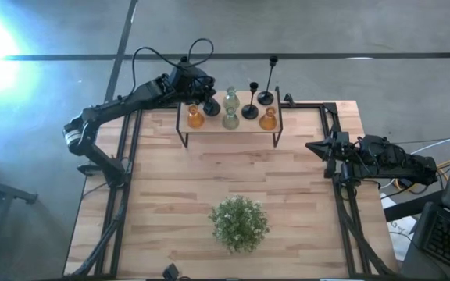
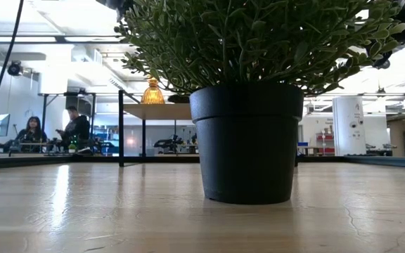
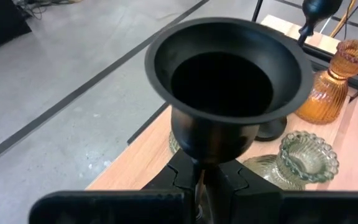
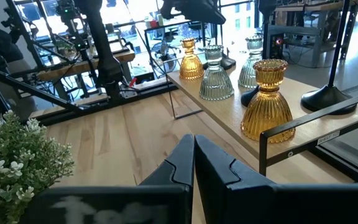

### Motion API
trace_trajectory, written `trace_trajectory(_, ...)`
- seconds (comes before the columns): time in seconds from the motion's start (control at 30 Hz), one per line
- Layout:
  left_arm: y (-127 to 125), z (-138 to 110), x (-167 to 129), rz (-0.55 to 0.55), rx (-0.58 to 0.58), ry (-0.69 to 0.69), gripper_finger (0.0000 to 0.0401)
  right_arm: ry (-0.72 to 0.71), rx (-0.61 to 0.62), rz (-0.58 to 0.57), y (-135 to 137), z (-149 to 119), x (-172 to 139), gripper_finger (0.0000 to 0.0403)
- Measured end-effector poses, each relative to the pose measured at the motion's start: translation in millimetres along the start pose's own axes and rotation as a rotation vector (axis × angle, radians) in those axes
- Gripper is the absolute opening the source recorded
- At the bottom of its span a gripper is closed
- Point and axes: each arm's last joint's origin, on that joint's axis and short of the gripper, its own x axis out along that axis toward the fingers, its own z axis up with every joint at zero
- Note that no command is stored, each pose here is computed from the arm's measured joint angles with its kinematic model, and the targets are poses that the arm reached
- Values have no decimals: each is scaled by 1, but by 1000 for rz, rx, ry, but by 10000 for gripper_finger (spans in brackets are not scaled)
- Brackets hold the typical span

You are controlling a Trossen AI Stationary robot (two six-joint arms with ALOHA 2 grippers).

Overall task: Pick & Place candle stick holders
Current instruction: Put the small black candle holder on the shelf

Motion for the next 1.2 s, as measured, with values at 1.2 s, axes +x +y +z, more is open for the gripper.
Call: trace_trajectory(1.2,0,-14,10,7,-18,11,17,0,0,0,0,0,0,8)
